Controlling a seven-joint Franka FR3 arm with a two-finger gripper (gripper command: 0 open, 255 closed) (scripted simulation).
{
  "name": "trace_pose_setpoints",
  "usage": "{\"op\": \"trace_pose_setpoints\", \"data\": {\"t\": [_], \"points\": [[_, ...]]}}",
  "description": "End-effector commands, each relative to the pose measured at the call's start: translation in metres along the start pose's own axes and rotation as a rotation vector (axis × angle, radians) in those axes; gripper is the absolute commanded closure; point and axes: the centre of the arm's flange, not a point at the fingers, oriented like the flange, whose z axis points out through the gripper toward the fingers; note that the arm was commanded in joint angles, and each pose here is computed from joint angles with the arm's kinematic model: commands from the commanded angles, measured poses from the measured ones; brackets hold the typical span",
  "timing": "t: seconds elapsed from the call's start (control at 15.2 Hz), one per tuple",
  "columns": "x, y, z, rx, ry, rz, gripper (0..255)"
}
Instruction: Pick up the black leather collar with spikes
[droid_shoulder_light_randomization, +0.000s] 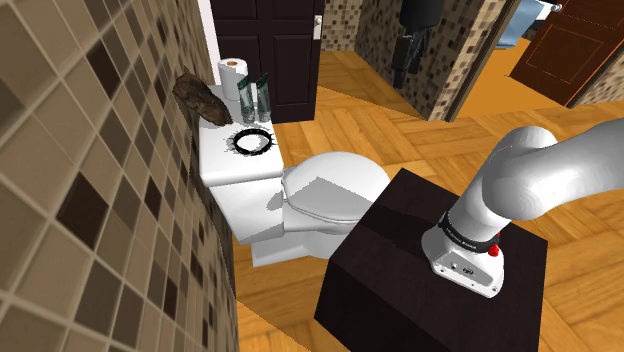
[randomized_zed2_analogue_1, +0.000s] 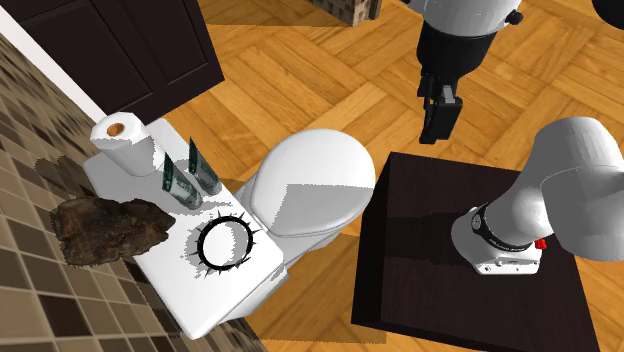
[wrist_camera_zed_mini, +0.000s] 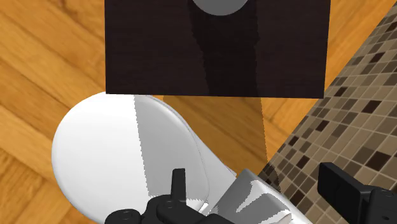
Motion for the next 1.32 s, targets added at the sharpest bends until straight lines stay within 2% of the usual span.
{"op": "trace_pose_setpoints", "data": {"t": [0.0,1.25], "points": [[0.000,0.000,0.000,0.000,0.000,0.000,0],[0.194,-0.064,0.103,0.029,0.157,-0.118,0]]}}
